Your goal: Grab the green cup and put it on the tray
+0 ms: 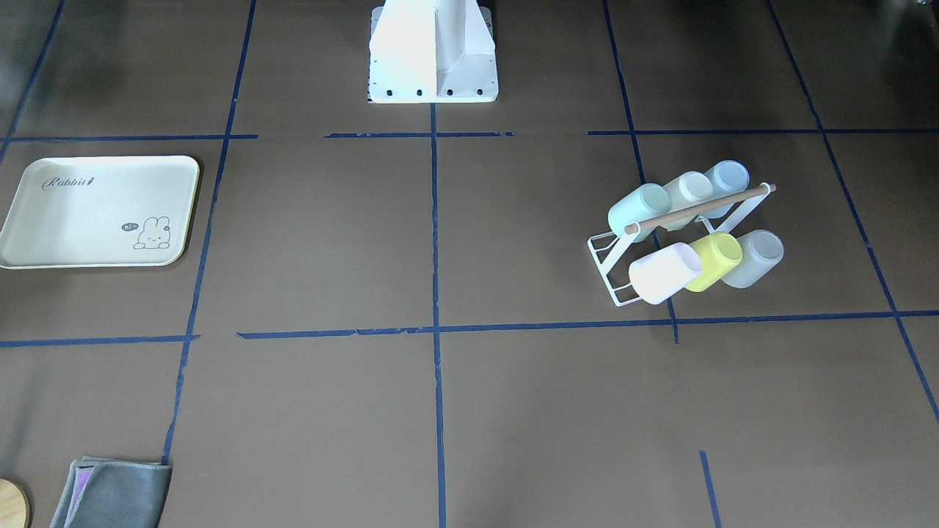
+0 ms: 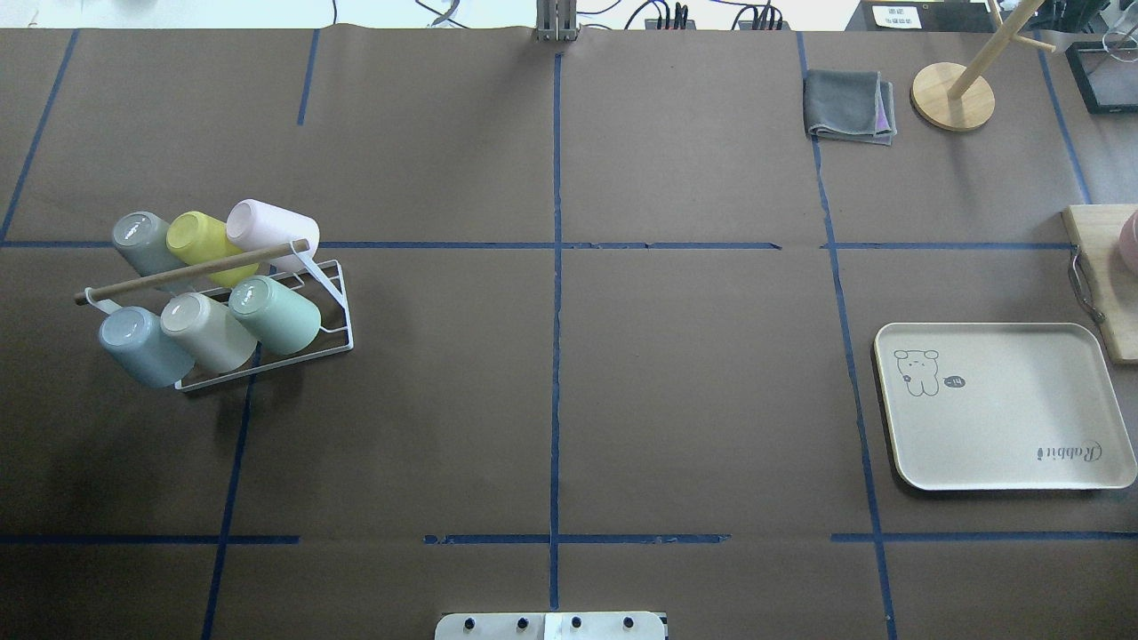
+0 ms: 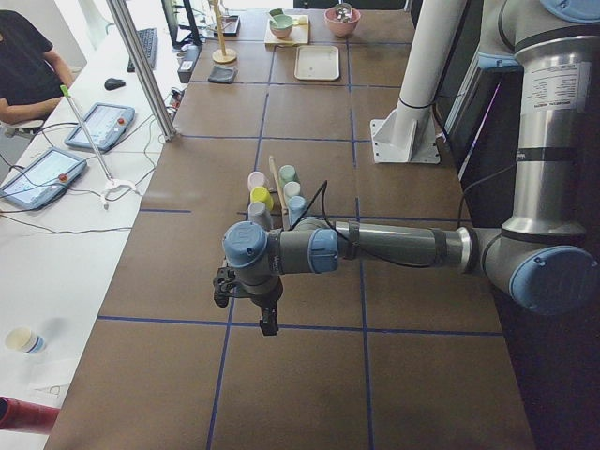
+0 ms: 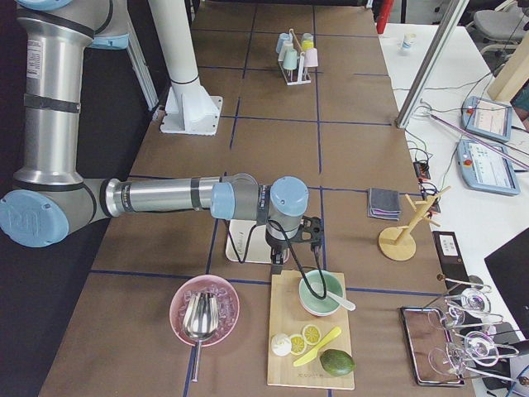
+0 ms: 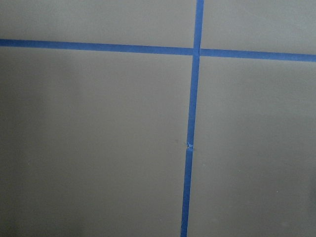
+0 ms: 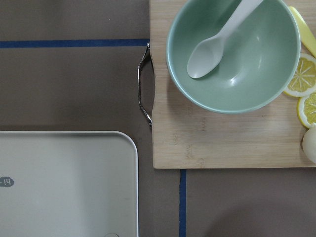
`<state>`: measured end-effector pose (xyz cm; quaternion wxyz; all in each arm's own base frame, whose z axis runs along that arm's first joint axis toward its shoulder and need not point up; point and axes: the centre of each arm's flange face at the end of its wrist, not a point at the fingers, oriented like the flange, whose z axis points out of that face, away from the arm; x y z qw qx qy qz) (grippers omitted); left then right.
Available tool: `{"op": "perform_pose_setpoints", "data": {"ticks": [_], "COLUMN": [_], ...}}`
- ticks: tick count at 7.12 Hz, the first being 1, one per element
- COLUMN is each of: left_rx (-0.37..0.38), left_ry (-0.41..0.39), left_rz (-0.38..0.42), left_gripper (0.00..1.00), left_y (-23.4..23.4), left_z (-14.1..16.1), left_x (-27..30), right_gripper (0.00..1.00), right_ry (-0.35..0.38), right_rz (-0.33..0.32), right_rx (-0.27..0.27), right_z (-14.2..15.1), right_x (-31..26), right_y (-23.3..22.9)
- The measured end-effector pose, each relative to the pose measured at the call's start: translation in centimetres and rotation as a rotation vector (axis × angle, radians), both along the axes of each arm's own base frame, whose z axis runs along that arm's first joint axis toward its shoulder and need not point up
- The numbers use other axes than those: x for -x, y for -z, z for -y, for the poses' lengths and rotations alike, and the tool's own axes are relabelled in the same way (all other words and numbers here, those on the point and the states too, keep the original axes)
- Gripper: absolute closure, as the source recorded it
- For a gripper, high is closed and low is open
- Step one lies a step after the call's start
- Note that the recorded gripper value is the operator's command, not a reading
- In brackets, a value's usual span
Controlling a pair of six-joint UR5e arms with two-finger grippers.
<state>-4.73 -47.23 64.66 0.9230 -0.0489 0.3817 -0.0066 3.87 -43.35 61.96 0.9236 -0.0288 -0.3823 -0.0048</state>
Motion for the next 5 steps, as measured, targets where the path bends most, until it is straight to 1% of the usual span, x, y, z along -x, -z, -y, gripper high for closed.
{"op": "perform_pose_setpoints", "data": {"ticks": [3, 5], "left_rx": [-0.009, -0.019], "left_ry": [-0.010, -0.012], "left_rz": [-0.020, -0.008], "left_gripper": [0.00, 0.00], "left_y": [-0.31, -0.10], "left_z": [-0.88, -0.95], "left_x": [-0.13, -0.06], "right_gripper": [0.00, 0.00], "right_ry": [0.000, -0.001], "right_rz": [0.001, 0.003], "right_rx": [-0.003, -0.004], "right_z": [-0.05, -0.05], "right_x": [0.01, 0.01], "right_y": [0.20, 0.28]}}
